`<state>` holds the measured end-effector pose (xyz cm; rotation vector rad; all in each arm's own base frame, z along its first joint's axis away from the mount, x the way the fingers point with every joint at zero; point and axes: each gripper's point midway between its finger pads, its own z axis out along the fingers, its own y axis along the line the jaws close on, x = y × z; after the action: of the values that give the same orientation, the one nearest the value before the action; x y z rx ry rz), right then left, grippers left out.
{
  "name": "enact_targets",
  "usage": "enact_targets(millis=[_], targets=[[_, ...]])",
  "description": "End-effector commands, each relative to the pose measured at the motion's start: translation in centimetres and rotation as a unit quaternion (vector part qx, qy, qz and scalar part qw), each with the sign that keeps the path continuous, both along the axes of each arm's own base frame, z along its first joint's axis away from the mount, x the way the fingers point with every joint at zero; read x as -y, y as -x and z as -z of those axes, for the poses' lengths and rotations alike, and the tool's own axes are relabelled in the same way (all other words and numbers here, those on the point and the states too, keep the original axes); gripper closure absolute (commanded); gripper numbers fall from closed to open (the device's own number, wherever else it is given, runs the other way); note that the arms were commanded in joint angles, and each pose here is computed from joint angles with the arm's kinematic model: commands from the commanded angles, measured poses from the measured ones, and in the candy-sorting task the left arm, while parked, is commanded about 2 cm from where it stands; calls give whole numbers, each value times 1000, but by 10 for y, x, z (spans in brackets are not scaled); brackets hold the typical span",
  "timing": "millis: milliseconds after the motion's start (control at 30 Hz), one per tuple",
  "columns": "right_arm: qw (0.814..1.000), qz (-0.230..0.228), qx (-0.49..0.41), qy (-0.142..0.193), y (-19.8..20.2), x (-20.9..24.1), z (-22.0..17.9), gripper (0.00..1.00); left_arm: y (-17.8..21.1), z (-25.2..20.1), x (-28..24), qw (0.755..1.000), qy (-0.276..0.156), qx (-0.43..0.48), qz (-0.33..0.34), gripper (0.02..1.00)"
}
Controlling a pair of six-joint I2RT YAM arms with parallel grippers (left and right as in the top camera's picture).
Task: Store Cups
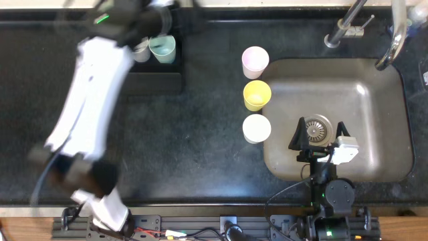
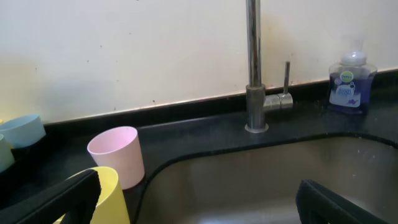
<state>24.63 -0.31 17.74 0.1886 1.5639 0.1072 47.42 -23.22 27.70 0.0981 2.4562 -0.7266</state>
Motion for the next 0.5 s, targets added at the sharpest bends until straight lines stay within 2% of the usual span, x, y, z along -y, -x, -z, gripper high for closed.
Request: enact_targets(millis=[33,133,267,500], targets=[[1000,1,1,-3,0,1,3,5,-1,34,59,996,-35,-59,-49,18],[1000,1,1,-3,0,1,3,3,9,71,81,990,-60,-110,-66,18],[1000,1,1,-3,0,1,3,5,12,106,102,984,-69,-140,-83,18],[1000,1,1,-3,0,1,3,3,10,143,97,972,-80,-180,-127,18]])
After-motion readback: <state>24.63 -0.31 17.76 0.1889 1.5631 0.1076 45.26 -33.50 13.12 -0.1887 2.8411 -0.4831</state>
